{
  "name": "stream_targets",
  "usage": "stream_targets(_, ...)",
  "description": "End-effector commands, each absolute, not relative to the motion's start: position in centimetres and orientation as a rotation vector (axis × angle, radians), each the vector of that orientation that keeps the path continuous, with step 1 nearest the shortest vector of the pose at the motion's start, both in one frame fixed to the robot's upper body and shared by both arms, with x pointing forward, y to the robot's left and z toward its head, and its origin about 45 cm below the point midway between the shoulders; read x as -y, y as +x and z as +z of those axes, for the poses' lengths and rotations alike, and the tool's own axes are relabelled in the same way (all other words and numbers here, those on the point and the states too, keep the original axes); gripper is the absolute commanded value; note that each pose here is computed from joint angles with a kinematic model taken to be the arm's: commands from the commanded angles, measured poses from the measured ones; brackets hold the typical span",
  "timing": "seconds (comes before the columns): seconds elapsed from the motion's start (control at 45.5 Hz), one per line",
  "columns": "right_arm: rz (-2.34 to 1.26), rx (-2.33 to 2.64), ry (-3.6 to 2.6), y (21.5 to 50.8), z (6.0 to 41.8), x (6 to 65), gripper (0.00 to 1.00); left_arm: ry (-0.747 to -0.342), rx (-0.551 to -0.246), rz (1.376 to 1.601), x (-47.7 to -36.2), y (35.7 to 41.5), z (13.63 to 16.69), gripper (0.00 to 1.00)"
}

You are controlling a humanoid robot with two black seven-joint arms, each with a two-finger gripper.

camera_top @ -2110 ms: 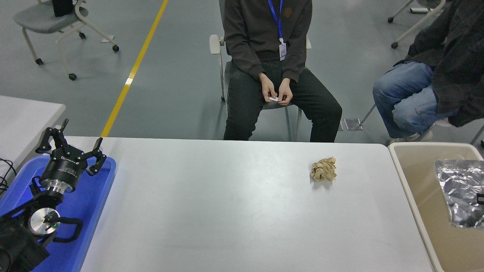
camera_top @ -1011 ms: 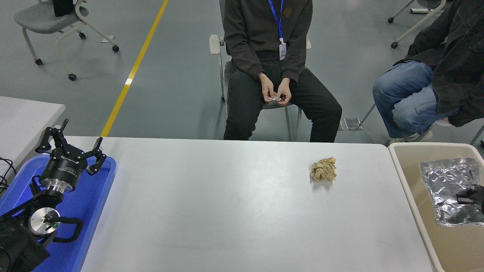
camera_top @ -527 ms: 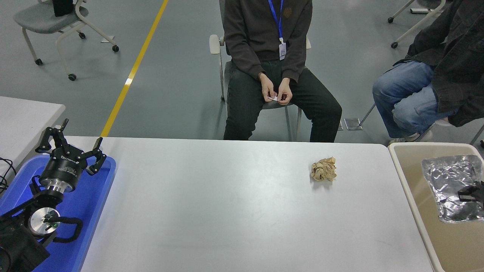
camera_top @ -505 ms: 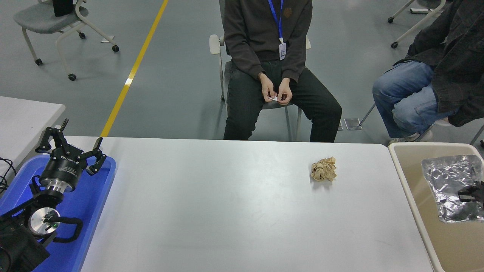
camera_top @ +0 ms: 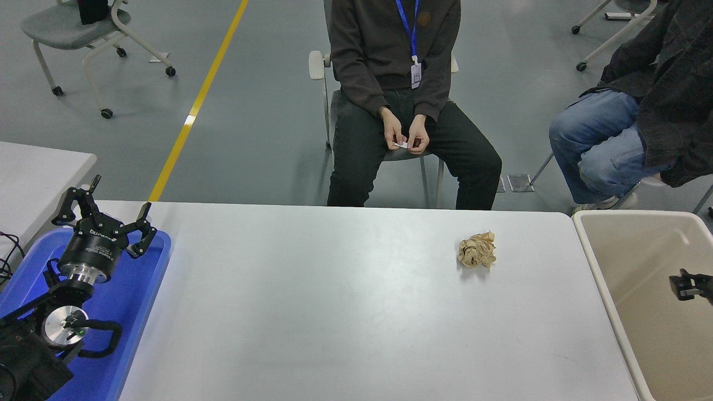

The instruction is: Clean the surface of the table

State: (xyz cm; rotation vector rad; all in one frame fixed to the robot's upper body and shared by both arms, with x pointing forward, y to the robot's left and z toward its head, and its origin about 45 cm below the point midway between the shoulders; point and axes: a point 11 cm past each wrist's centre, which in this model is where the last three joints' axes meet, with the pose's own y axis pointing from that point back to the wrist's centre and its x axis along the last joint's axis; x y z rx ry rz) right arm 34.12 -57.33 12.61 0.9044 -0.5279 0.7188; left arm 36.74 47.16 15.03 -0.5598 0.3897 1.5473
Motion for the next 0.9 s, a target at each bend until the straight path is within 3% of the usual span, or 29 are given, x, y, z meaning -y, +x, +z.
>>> stream_targets(0.0,0.725,0.536,0.904,34.6,12.9,57.2,1.00,-0.559,-0.391,1.547,-47.2,36.74,15.02,1.00)
stream_targets(0.571,0.735,0.592,0.873,35.4,15.3,58.4,1.00,-0.560,-0.389,1.547,-47.2,36.74,15.03,1.00)
stream_targets(0.879,0.687,0.861,0.973,37.6,17.3,57.7,1.00,-0.559,-0.391,1.547,-47.2,36.74,15.02,1.00)
